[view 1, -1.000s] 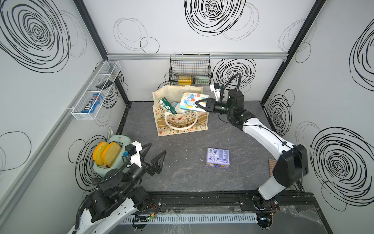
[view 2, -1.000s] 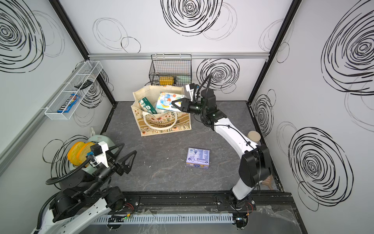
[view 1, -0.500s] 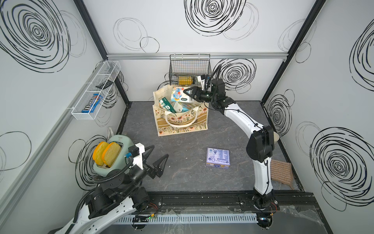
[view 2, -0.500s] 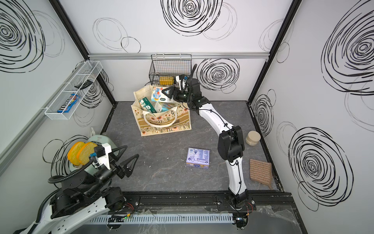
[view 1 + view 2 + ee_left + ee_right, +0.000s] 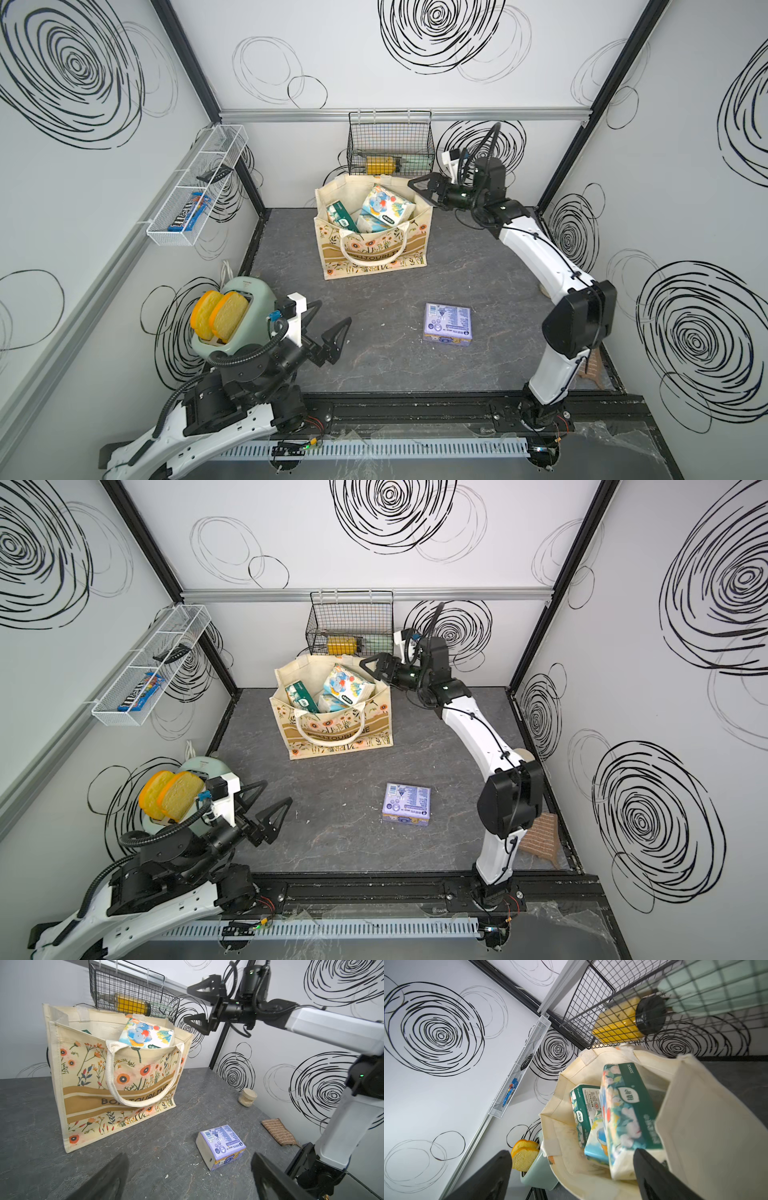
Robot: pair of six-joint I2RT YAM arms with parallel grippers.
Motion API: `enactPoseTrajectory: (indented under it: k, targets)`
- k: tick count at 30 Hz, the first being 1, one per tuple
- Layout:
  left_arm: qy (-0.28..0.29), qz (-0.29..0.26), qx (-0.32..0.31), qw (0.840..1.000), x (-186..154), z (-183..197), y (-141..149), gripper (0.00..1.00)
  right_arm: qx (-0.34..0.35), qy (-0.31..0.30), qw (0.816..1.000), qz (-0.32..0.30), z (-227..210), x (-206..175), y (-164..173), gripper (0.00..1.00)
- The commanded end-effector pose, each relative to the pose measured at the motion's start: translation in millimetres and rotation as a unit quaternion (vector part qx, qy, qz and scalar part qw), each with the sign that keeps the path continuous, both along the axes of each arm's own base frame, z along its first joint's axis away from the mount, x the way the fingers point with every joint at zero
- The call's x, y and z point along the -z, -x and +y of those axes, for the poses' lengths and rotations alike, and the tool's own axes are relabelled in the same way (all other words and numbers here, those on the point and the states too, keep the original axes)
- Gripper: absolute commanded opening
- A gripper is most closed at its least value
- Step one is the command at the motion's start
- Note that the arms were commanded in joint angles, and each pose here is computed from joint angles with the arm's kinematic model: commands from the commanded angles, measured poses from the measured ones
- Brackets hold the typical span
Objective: Put tissues into the canvas bag
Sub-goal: Place the pack of facial tissues in the canvas bag, then pick up the pack of facial tissues from the center of the board.
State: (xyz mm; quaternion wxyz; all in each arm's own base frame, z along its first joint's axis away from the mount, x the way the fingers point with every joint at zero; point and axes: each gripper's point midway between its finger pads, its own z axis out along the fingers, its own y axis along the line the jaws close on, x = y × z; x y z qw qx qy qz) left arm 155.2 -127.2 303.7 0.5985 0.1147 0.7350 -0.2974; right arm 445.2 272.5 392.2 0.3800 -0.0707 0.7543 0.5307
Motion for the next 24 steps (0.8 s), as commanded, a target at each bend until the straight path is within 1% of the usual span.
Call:
enactPoseTrajectory:
  k: [1, 5, 7, 9, 11, 13, 16, 20, 24]
  targets:
    - [0.021, 0.020, -0.004, 1.000, 0.4, -11.9, -6.5, 0.96, -0.014, 0.001, 1.000, -0.025, -26.8, -13.7, 31.3, 0.95]
    - [0.015, 0.056, 0.021, 0.998, 26.6, -48.2, -15.9, 0.97, 0.002, 0.002, 1.000, -0.029, -66.5, -7.4, 67.6, 0.95]
    - [0.004, 0.079, 0.037, 0.996, 41.8, -69.0, -21.1, 0.97, 0.023, 0.006, 0.999, -0.032, -79.2, 2.9, 90.4, 0.95]
    - [-0.008, 0.106, 0.051, 0.993, 57.7, -87.6, -27.0, 0.97, 0.032, 0.011, 0.999, -0.015, -85.9, 22.6, 110.7, 0.95]
    - [-0.017, 0.133, 0.065, 0.989, 76.2, -104.4, -34.6, 0.98, 0.051, 0.021, 0.998, 0.020, -93.7, 57.2, 126.2, 0.95]
    - [-0.014, 0.155, 0.079, 0.985, 92.7, -116.6, -42.6, 0.99, 0.058, 0.028, 0.996, 0.057, -98.2, 94.9, 139.9, 0.95]
    - [0.002, 0.181, 0.100, 0.978, 114.4, -128.9, -53.7, 0.94, 0.074, 0.052, 0.989, 0.113, -106.8, 151.8, 158.8, 0.97]
    - [0.007, 0.206, 0.115, 0.972, 139.6, -142.1, -62.8, 0.92, 0.110, 0.078, 0.979, 0.152, -122.9, 211.5, 181.5, 0.99]
    - [0.000, 0.223, 0.134, 0.966, 160.8, -159.8, -67.9, 0.91, 0.112, 0.089, 0.971, 0.190, -128.3, 259.6, 203.5, 1.00]
